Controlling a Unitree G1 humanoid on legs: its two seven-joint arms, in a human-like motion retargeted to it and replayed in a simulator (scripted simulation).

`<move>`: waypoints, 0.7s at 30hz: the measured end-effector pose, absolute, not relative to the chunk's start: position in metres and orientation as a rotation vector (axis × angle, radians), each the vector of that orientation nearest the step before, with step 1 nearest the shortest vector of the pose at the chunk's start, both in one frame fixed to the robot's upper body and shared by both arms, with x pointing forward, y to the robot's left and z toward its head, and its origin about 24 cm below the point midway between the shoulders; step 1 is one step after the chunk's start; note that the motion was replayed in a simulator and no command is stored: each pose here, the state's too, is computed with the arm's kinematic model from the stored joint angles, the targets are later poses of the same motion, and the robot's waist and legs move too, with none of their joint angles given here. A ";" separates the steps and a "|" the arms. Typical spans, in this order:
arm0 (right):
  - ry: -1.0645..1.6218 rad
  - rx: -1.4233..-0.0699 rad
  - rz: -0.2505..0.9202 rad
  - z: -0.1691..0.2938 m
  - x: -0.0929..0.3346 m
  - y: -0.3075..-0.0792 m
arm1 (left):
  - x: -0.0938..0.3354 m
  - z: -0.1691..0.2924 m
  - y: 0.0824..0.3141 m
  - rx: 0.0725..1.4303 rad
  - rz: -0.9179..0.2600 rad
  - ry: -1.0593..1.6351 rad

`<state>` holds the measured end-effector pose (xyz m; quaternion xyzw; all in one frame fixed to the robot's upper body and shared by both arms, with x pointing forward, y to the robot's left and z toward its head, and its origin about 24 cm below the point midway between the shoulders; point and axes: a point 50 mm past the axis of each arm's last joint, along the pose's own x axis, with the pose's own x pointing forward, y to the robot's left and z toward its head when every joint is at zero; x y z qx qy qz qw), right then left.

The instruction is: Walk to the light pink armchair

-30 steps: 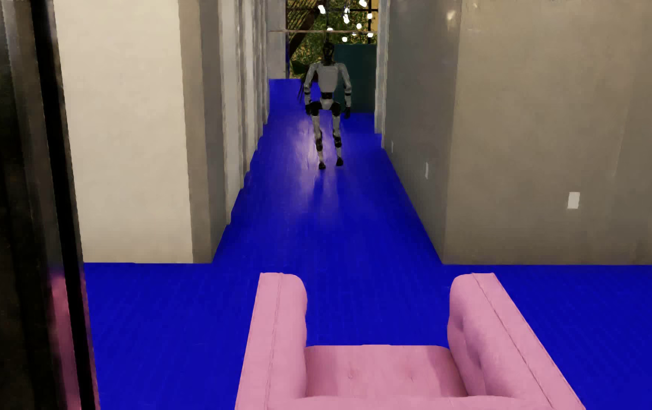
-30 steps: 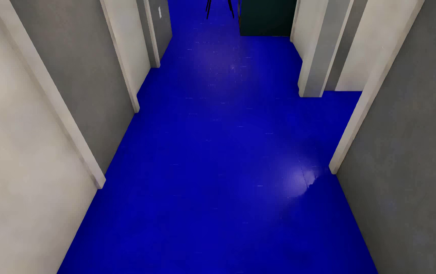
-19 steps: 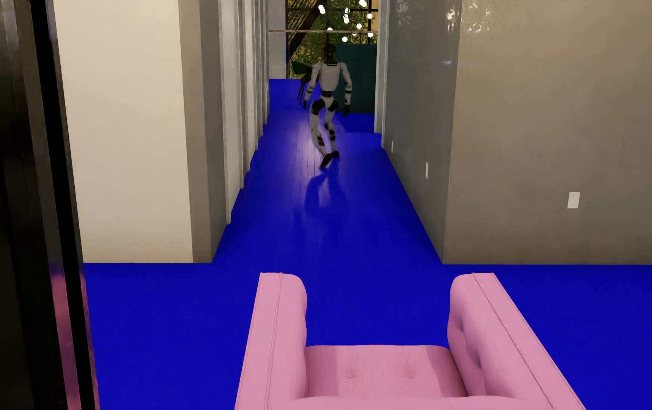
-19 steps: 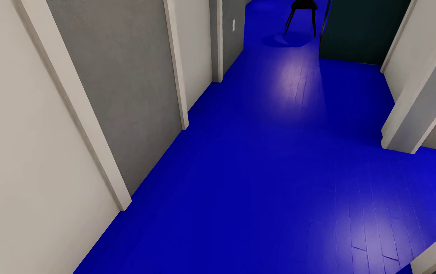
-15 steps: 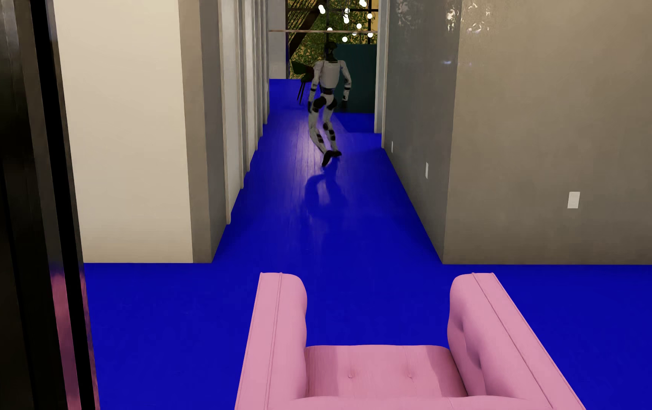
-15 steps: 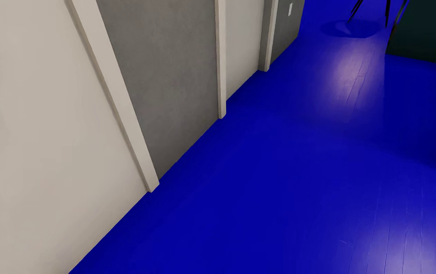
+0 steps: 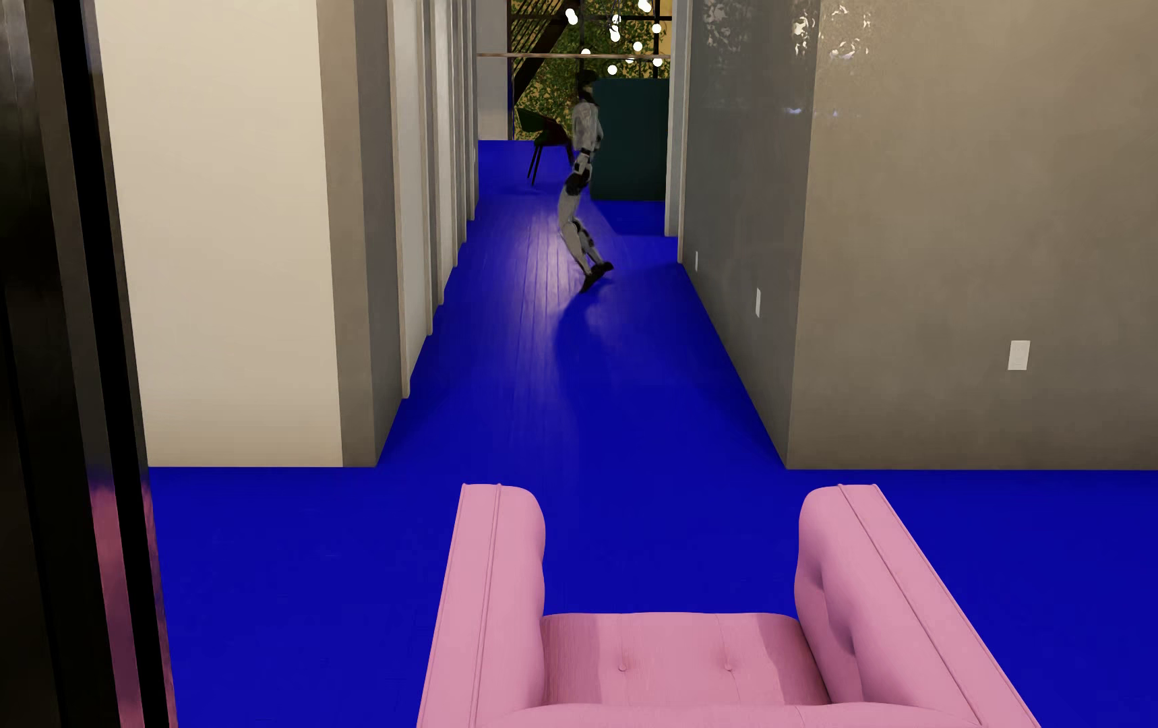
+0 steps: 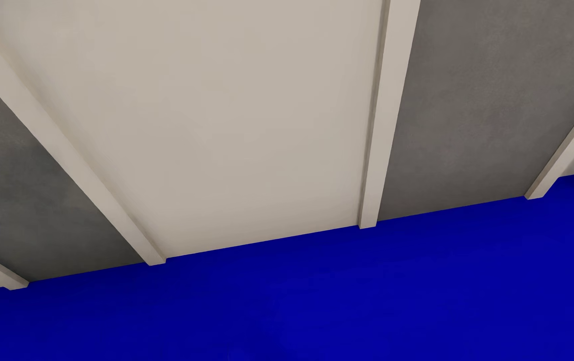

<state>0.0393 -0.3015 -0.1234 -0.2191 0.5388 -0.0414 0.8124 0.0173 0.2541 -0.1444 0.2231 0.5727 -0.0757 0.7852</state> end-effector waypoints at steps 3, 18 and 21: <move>1.124 -0.459 -0.058 -0.124 0.044 -0.292 | 0.022 -0.144 0.249 0.471 -0.174 1.213; 0.843 -0.433 0.147 -0.107 0.105 -0.233 | -0.041 -0.157 0.201 0.403 -0.352 1.373; 0.948 -0.428 0.133 -0.120 0.081 -0.239 | -0.043 -0.157 0.202 0.395 -0.333 1.384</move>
